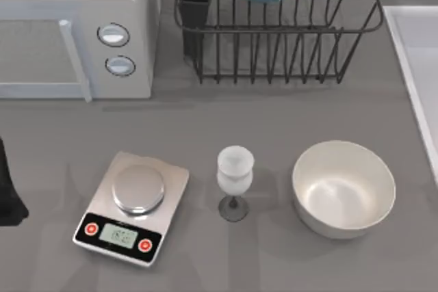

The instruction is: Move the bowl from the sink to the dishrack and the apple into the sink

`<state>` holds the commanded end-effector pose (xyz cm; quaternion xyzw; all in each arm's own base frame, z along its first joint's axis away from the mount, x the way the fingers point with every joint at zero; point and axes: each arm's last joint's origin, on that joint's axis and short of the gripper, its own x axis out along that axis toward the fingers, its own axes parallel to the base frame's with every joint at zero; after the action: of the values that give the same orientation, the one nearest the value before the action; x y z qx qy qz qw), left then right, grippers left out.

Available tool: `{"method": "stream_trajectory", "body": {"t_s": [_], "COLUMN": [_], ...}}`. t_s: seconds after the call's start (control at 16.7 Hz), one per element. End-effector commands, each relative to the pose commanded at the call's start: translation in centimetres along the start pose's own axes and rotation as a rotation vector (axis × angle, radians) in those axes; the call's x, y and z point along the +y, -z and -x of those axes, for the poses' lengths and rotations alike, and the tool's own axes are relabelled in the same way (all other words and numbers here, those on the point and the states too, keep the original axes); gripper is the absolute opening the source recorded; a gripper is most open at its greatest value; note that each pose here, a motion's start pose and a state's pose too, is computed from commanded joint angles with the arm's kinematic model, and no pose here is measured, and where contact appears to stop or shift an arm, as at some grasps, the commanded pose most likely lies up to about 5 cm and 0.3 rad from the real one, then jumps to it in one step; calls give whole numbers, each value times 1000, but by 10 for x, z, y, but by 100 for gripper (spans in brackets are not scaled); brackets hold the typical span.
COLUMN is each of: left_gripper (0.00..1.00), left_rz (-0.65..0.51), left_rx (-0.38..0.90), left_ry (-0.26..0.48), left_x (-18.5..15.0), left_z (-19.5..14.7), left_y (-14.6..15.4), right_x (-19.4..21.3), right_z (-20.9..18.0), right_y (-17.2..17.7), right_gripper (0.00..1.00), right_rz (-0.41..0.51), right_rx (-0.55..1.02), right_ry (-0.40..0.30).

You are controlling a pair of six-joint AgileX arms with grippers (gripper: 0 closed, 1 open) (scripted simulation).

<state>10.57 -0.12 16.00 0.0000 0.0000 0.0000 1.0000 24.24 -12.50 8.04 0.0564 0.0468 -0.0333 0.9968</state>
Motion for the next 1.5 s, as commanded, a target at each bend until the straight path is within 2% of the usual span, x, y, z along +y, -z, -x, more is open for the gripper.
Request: {"method": "stream_trajectory", "body": {"t_s": [0.12,0.36,0.66,0.78,1.02,1.14,1.5], "left_gripper": [100,100,100,100,100,100,100], "left_rz": [0,0,0,0,0,0,0], "left_rx": [0,0,0,0,0,0,0], "left_ry": [0,0,0,0,0,0,0], "left_x": [0,0,0,0,0,0,0], "left_z": [0,0,0,0,0,0,0], "left_y": [0,0,0,0,0,0,0], "right_x": [14,53,84,95,120,125,122], "right_z": [6,27,83,105,138,148,151], "right_y": [-18,-63,-95,-101,-100,-90,-52], "right_gripper": [100,100,100,100,100,100,100], "right_rz": [3,73,140,157,179,174,113], "right_rx": [7,-74,-188,-218,-222,-196,-94], "right_ry": [-26,-89,-33,-37,-138,-158,-67]}}
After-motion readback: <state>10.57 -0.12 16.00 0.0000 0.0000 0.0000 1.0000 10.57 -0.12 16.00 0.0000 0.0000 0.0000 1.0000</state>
